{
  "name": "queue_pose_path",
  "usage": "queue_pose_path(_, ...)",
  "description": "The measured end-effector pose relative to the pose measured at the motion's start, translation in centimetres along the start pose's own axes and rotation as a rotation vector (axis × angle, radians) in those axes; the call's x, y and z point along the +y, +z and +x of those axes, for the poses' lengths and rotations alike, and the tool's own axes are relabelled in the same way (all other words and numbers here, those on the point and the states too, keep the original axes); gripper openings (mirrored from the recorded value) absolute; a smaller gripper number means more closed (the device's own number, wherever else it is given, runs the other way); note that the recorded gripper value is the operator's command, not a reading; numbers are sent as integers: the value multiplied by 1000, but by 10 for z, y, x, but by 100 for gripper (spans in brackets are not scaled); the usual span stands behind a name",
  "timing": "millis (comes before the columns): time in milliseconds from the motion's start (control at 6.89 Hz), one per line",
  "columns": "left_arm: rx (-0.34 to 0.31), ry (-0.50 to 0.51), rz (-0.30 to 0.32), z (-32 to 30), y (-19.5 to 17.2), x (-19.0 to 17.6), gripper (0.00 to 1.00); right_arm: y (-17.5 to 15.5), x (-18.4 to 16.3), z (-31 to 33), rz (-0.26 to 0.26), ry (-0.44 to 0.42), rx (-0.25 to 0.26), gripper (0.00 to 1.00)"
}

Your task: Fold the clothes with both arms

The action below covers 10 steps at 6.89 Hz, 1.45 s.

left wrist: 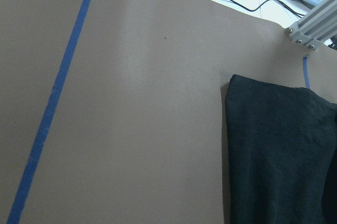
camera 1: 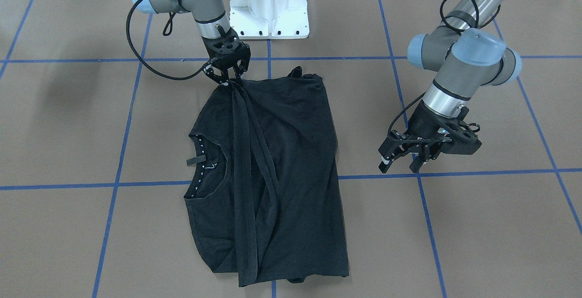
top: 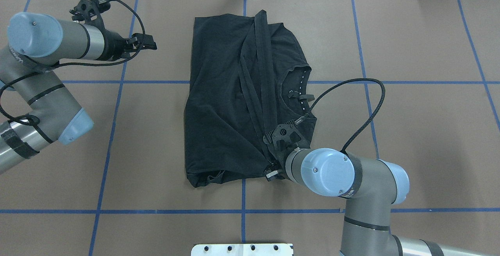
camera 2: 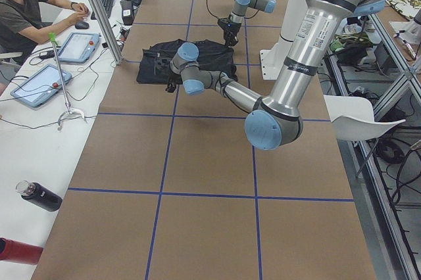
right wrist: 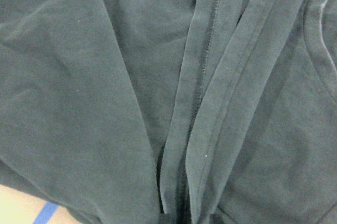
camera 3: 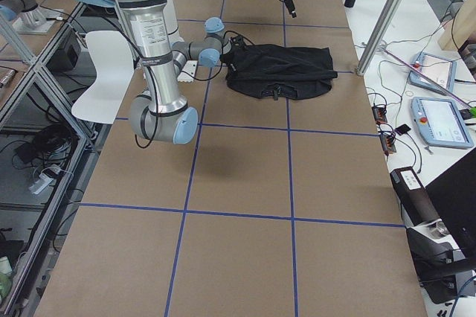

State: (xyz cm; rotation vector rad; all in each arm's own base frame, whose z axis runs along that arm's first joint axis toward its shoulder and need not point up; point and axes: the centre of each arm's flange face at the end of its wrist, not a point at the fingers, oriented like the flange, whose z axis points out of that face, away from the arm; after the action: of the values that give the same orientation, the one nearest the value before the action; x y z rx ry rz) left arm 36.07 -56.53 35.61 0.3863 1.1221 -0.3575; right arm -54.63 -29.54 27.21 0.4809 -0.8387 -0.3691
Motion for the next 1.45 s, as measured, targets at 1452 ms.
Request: queue_pose_path(1452,5,-15,2,3,-1,0,100,-19,17,17,-9,-11,-15,0)
